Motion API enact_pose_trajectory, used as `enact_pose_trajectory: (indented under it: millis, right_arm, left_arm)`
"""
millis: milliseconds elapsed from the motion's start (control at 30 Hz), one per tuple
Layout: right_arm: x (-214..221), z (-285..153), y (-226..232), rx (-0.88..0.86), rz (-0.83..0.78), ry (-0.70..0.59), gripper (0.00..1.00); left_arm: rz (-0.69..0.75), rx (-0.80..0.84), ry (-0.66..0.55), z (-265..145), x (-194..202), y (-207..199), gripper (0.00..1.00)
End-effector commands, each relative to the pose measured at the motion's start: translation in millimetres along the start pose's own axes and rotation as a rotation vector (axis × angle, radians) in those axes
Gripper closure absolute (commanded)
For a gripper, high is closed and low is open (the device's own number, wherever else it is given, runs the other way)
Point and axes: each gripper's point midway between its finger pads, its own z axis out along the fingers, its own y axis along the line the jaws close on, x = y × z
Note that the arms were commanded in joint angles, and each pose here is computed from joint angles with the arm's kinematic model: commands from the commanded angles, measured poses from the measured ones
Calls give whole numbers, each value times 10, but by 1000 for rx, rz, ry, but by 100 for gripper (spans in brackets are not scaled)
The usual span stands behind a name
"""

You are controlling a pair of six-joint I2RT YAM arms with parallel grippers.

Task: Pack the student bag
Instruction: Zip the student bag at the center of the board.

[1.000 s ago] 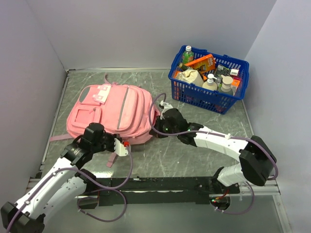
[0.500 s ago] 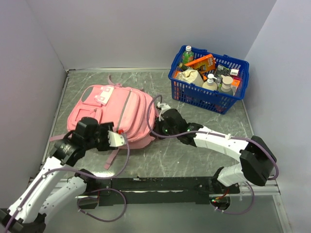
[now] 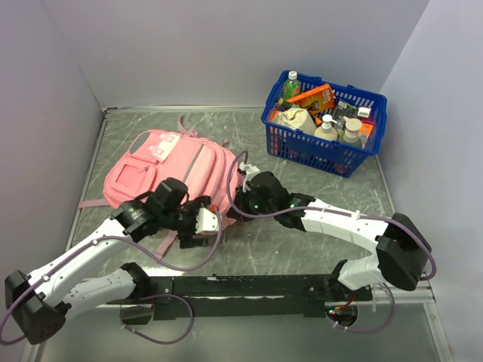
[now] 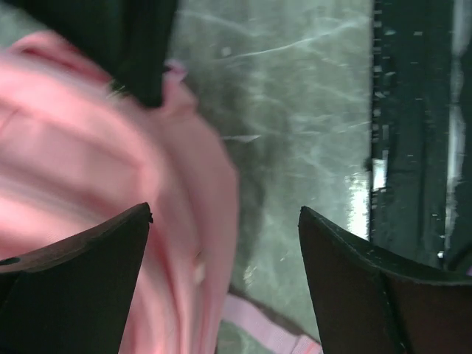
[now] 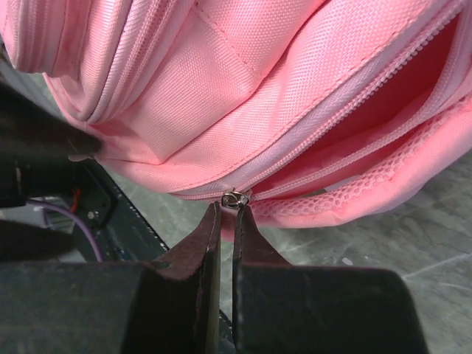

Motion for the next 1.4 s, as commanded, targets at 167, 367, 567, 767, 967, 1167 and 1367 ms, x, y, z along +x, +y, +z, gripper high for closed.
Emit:
enact_pose_trajectory:
  millis: [167,367,567,767,967,1167,1367]
  right_arm:
    - [-273,-173,517,-198,10,-93,100]
    - [-118,-168,534,-220,10,-66,100]
    - [-120,-225,605,-231,-7,-59,100]
    - [-171,-281,648,-239,-10,-64,100]
    - [-71,-277,243,-158,47,-52,100]
    - [53,-265,-380,22,91,-12,100]
    - [-59,-173,-718,119,88,-1,100]
  left_arm:
    - [87,-66,-32,262,-255,162,9]
    - [94,-204,26,295,-118,375,16]
    - [98,-173,54,371,-18,301,37]
    - [116,-137,80,409,69,220,84]
    - [134,-149,122,324,115,243,99]
    - [155,-27,155,185,171,-6,99]
    - [177,120,178,0,199,-289,99]
